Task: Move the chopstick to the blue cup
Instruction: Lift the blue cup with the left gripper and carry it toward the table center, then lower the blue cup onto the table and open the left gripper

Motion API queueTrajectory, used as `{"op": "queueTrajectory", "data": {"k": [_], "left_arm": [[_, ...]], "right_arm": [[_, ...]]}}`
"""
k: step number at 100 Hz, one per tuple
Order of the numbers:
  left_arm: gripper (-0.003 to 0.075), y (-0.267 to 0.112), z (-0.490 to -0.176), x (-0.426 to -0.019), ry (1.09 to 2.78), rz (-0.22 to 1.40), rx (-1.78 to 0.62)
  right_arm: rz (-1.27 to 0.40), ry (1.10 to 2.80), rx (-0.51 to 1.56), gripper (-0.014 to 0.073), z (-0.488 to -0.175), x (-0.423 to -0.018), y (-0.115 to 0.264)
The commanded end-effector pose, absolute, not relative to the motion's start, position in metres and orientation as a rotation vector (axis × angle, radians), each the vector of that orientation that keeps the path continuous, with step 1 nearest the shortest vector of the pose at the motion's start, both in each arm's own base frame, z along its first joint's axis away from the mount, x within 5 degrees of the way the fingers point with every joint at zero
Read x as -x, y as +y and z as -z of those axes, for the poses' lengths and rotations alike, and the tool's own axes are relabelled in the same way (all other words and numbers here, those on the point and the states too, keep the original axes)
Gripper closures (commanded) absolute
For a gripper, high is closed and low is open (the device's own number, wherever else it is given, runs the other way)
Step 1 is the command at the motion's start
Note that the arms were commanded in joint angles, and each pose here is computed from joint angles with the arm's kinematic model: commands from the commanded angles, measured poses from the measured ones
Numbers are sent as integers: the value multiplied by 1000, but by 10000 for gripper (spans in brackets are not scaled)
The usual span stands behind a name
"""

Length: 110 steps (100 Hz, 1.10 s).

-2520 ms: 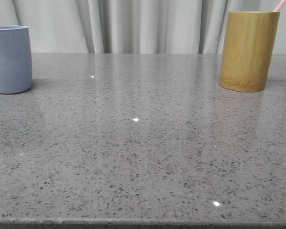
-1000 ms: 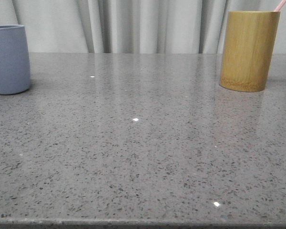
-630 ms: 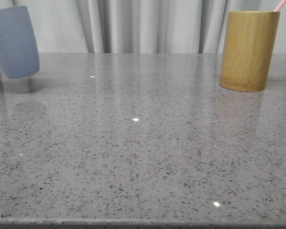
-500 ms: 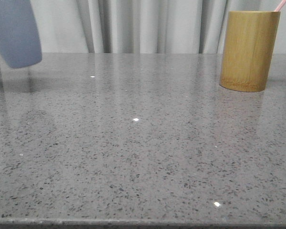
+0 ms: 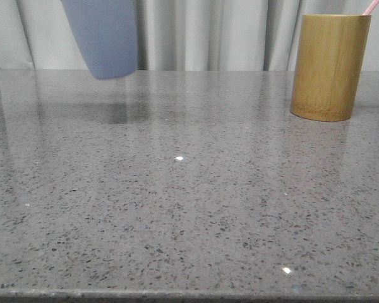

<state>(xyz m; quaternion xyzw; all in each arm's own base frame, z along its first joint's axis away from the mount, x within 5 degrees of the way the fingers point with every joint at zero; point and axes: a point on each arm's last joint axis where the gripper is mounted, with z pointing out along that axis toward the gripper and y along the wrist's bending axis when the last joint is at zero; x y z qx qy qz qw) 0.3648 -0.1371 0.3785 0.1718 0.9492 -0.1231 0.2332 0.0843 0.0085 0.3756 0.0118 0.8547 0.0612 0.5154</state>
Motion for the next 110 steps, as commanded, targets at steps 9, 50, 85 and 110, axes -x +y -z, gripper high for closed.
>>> {"op": "queueTrajectory", "data": {"k": [9, 50, 85, 110], "left_arm": [[739, -152, -390, -363, 2542, 363, -494], [739, -185, -372, -362, 2553, 339, -604], [739, -194, -367, -362, 2552, 334, -635], [722, -194, -367, -361, 2558, 332, -641]], "right_arm": [[-139, 1960, -29, -29, -390, -87, 8], [-139, 1960, -29, -29, -391, -87, 8], [-139, 1960, -29, -29, -391, -87, 8], [-139, 1960, -29, -29, -391, -87, 8]]}}
